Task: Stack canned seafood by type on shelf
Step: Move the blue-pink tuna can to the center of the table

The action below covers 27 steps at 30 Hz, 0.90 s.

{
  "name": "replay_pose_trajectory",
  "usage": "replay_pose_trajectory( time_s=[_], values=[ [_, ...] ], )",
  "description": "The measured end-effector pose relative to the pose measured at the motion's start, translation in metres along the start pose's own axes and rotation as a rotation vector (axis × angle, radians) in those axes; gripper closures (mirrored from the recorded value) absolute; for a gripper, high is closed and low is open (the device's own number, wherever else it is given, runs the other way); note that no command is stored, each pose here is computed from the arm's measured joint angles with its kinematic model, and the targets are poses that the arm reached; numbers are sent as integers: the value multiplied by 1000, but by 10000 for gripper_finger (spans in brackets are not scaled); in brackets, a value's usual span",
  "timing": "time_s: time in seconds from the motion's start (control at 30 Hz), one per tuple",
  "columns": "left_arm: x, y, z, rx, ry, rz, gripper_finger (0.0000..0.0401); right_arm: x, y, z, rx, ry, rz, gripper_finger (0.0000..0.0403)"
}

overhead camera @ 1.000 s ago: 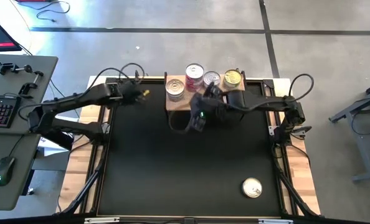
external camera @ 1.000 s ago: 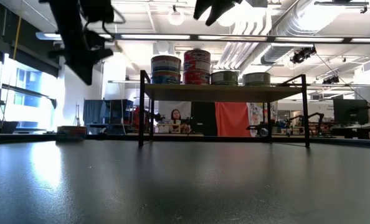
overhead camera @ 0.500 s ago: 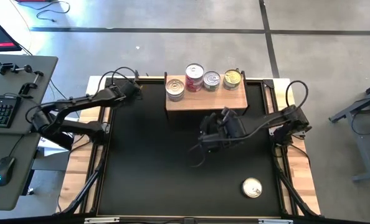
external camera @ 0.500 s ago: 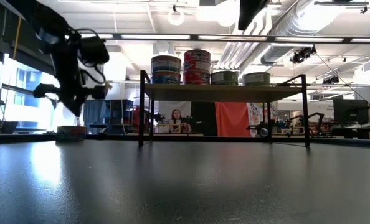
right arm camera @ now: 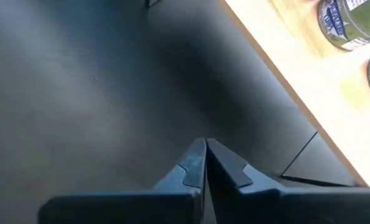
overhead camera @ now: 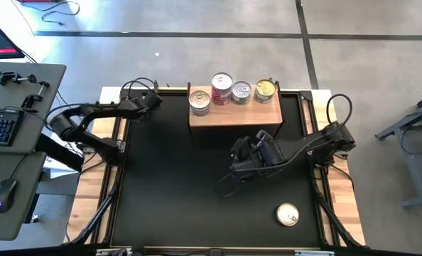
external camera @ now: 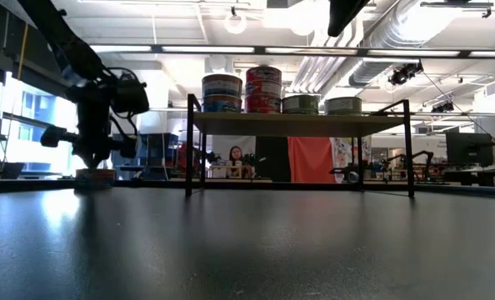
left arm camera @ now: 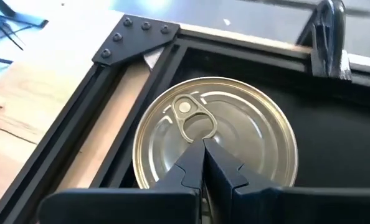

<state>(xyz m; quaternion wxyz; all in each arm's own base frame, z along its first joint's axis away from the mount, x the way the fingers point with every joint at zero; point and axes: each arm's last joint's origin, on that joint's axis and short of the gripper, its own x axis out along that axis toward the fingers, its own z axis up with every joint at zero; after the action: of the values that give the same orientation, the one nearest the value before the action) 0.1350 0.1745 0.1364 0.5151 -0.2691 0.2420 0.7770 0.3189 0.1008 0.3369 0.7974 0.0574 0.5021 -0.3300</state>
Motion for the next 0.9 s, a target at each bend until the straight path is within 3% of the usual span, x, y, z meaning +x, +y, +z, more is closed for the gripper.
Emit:
replay_pose_trajectory(
  time_s=[0.13, 0.27, 0.43, 0.6, 0.9],
  values=[
    [6, -4, -3, -18, -23, 29, 401, -4, 3, -4, 9, 6, 18, 402],
    [3, -6, -8, 39, -4, 14, 401, -5, 3, -7, -4, 41, 28, 402],
    [-13, -6, -24, 163, 54, -8, 401, -19, -8, -3, 74, -7, 56, 402],
    [-39, 0, -46, 367, 78, -8, 401, -44, -29, 4, 188, -105, 101, 403],
    [-83, 1, -84, 564, 68, -163, 401, -67, -52, 9, 348, -269, 135, 403]
  ],
)
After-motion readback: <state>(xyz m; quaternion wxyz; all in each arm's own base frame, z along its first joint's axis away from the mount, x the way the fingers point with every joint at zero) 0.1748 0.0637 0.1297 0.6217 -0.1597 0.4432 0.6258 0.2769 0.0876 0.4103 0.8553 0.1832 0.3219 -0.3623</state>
